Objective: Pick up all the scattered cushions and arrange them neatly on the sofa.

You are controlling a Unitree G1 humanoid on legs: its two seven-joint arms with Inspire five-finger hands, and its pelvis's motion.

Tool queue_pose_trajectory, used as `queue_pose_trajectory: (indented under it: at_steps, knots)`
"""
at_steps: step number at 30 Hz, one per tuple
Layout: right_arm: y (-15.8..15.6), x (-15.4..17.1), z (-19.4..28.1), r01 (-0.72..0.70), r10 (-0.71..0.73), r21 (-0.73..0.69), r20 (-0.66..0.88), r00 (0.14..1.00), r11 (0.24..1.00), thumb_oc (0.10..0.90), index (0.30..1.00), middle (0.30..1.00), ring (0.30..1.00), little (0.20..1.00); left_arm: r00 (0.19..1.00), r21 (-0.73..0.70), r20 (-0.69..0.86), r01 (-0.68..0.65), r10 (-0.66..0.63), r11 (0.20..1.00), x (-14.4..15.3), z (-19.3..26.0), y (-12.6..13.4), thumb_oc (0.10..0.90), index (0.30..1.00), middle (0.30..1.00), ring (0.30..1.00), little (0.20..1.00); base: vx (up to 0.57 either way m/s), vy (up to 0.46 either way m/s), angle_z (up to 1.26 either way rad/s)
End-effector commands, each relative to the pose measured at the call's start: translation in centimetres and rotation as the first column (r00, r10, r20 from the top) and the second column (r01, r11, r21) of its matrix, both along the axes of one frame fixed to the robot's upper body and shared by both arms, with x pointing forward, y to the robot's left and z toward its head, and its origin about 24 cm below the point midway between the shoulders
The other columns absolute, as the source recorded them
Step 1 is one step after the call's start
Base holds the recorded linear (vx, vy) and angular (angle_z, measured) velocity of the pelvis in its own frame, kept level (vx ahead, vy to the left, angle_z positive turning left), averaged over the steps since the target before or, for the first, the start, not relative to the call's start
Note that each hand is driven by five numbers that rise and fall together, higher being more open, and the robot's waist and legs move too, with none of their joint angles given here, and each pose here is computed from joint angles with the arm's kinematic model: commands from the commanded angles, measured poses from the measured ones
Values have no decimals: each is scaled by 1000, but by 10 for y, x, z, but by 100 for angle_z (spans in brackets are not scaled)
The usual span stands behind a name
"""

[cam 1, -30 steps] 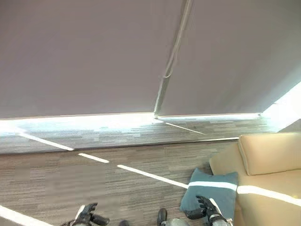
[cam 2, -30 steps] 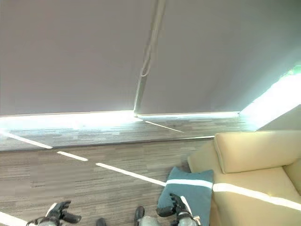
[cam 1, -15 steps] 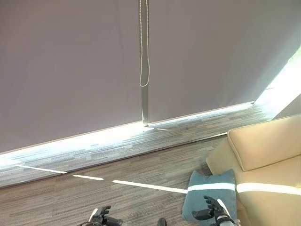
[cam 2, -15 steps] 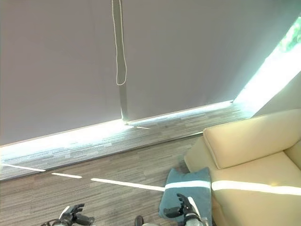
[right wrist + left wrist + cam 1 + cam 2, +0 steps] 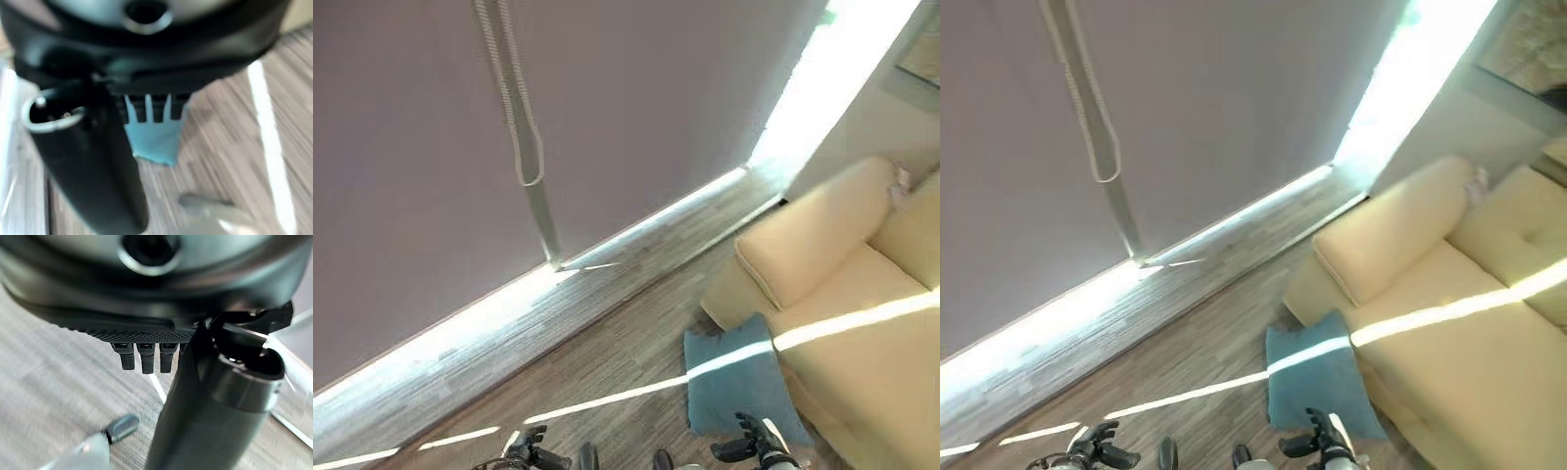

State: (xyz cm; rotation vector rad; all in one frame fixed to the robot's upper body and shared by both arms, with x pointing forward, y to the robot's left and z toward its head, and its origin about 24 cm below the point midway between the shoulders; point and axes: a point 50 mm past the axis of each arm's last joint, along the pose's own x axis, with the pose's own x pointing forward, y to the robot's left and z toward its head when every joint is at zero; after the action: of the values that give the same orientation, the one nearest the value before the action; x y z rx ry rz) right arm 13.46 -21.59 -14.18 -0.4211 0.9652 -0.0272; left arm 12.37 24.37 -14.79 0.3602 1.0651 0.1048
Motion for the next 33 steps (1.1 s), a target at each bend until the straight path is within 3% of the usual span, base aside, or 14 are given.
queue_pose_trajectory:
  at_steps: [1,20,22,33]
  knots:
    - [-12,37,21,-65,75,-72,139,987,995,800,900,900,900,900,998,50,49,-50,47,997,1,7,19,800,900,900,900,900,67,108,-108]
    - [-28,32,25,-22,37,-100,150,988,995,800,900,900,900,900,999,26,-30,-18,19,999,-18,-2,11,800,900,900,900,900,95,-26,-48]
    - [-36,31,28,9,10,-116,165,986,993,800,900,900,900,900,999,-17,30,-20,21,1000,-1,0,-4,800,900,900,900,900,352,-27,6]
    - [-40,36,29,12,11,-143,163,986,990,800,900,900,900,900,997,-35,69,-34,36,999,10,2,-10,800,900,900,900,900,131,96,-99]
